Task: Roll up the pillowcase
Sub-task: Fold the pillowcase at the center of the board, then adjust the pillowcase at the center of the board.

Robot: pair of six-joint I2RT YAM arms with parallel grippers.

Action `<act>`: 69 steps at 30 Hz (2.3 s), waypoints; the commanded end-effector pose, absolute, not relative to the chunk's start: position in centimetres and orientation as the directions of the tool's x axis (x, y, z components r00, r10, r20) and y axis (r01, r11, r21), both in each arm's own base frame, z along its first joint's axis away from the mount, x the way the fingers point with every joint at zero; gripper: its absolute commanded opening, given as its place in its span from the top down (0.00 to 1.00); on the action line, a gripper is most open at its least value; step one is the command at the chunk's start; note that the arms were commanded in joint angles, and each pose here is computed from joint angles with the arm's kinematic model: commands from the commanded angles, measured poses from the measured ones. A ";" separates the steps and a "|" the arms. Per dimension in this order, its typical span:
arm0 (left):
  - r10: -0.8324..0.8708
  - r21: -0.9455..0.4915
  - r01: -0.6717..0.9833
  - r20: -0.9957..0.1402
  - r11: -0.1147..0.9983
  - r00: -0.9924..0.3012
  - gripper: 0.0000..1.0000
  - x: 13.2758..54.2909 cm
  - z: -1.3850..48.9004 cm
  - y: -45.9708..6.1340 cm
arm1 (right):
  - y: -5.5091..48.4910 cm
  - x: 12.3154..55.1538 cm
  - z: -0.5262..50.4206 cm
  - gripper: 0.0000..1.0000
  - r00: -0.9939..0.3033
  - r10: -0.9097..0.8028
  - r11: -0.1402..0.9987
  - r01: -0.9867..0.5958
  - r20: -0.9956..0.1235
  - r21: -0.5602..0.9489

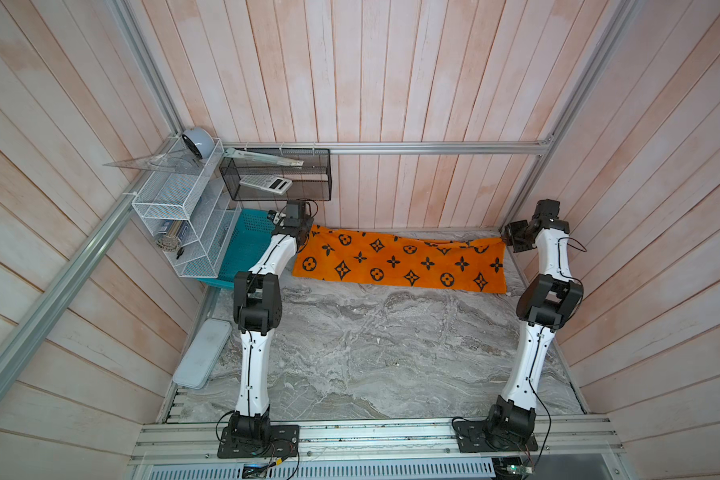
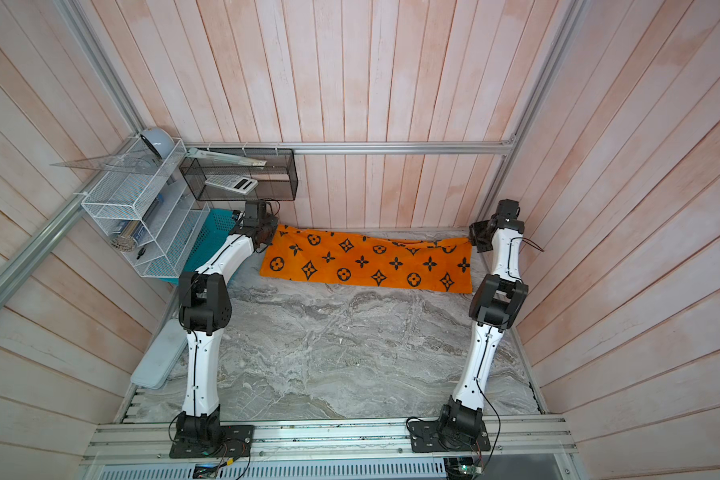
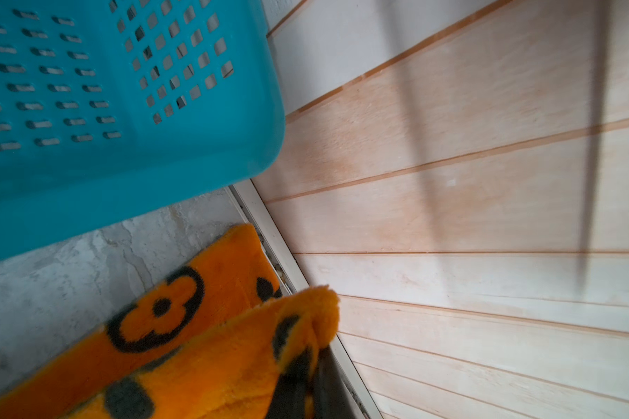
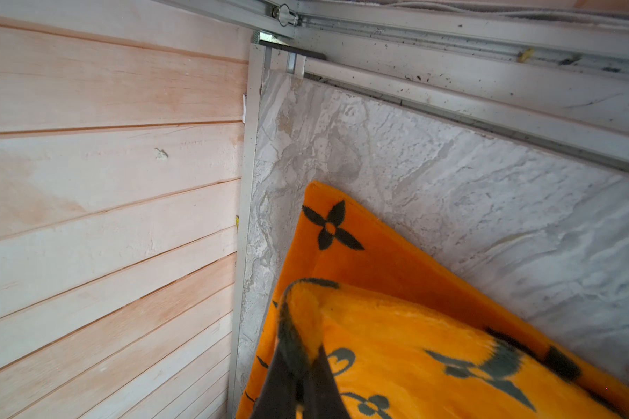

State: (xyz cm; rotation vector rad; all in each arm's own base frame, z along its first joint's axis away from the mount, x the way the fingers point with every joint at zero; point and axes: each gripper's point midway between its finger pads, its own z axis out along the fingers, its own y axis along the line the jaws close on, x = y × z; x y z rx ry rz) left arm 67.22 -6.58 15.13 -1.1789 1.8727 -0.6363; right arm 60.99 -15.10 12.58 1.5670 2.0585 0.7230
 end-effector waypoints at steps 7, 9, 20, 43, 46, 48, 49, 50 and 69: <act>-0.886 -0.808 -0.366 -0.412 0.463 -0.211 0.66 70.1 17.7 -5.9 | -15.5 63.0 11.7 0.83 -0.257 0.966 0.203 0.682 -0.030 0.703; -0.889 -0.813 -0.360 -0.408 0.458 -0.208 0.25 70.1 17.8 -5.8 | -15.5 63.3 12.0 0.59 -0.273 0.961 0.221 0.662 -0.044 0.717; -0.853 -0.816 -0.275 -0.435 0.509 -0.289 0.07 64.7 21.0 -10.6 | -12.5 60.1 14.6 0.76 -0.397 0.911 0.364 0.651 -0.109 0.667; -0.803 -0.442 -0.686 -0.158 0.577 -0.574 1.00 51.8 -1.6 -19.3 | 2.0 45.3 0.2 1.00 -0.732 0.649 0.701 0.681 0.209 0.210; -0.812 -0.367 -0.732 -0.140 0.574 -0.566 1.00 48.5 -2.3 -17.1 | 2.6 42.9 0.0 1.00 -0.734 0.629 0.710 0.677 0.257 0.194; -0.810 -0.325 -0.745 -0.146 0.582 -0.569 1.00 46.4 -1.9 -15.6 | 3.4 41.0 0.2 1.00 -0.737 0.612 0.715 0.671 0.285 0.199; -0.810 -0.308 -0.751 -0.152 0.584 -0.567 1.00 45.4 -1.5 -14.6 | 3.8 40.1 0.4 1.00 -0.740 0.603 0.717 0.666 0.297 0.203; -0.812 -0.299 -0.757 -0.160 0.581 -0.561 1.00 44.7 -1.1 -13.8 | 4.4 38.9 0.5 1.00 -0.744 0.589 0.722 0.660 0.318 0.208; -0.528 -0.350 -0.414 -0.352 0.840 -0.773 1.00 47.8 13.4 -20.0 | 1.5 29.2 9.5 0.94 -0.725 0.629 0.640 0.688 0.281 0.342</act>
